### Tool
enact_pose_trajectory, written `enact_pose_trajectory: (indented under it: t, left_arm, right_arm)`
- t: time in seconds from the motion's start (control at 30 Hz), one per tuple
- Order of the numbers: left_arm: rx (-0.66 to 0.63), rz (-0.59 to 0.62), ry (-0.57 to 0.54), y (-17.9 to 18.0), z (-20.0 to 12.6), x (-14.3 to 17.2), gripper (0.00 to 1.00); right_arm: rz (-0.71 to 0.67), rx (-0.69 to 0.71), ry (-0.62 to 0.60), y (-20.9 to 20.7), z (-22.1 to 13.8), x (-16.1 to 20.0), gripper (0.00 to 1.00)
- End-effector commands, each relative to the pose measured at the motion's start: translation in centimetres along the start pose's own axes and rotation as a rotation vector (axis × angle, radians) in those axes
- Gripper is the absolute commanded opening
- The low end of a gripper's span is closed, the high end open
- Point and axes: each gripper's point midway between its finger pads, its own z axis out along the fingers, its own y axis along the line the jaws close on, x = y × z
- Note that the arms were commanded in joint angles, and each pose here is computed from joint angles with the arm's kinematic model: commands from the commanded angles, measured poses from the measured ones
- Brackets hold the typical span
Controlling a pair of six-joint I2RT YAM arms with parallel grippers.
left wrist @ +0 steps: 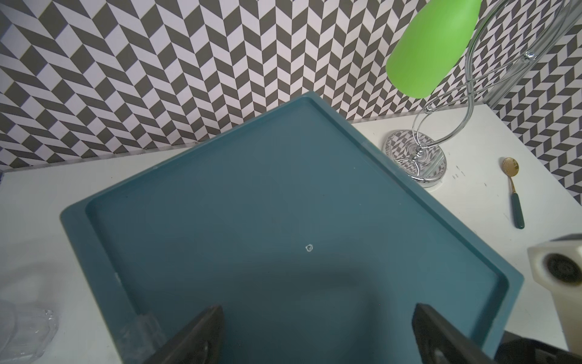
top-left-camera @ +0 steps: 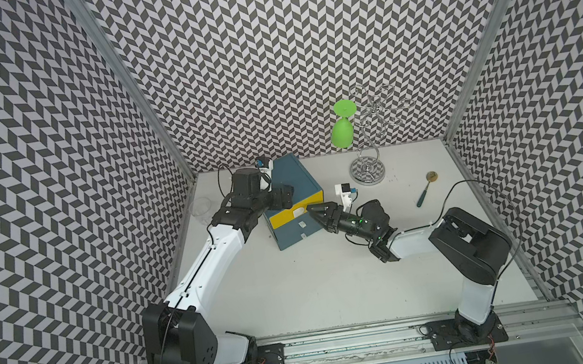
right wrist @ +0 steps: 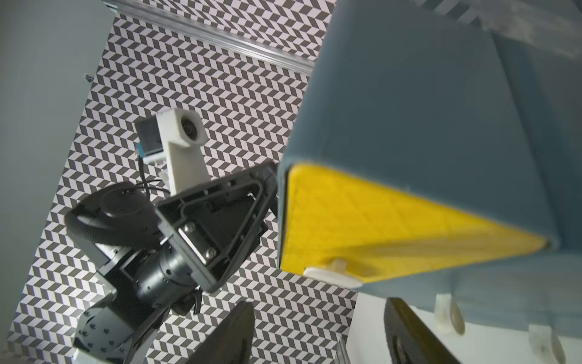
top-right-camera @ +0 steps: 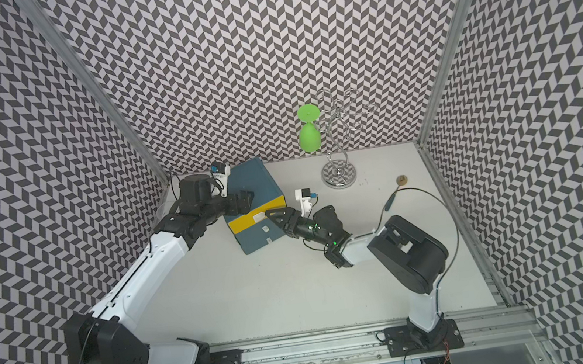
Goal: Take the cookies out of the drawer
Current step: Open the drawer in the storage box.
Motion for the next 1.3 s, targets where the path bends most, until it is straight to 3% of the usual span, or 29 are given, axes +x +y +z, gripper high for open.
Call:
enact_pose_trajectory:
  t: [0.0, 0.37, 0.6, 1.27]
  left_arm:
    - [-0.004, -0.072, 0.264, 0.4, 1.5, 7.8, 0.98]
    - [0.008, -0.082, 0.252, 0.5, 1.4, 7.6, 0.98]
    - [0.021, -0.095, 0.254, 0.4, 1.5, 7.8, 0.98]
    - [0.033, -0.099, 0.236, 0.4, 1.2, 7.8, 0.98]
  right_arm:
    - [-0.001, -0.043, -0.008, 1.1, -0.6, 0.7, 0.69]
    - [0.101, -0.08, -0.021, 1.2, 1.2, 1.2, 0.69]
    - [0.182, -0.025, -0.039, 0.2, 2.6, 1.9, 0.7]
    - [0.235, 0.084, -0.131, -0.2, 4.5, 0.5, 0.71]
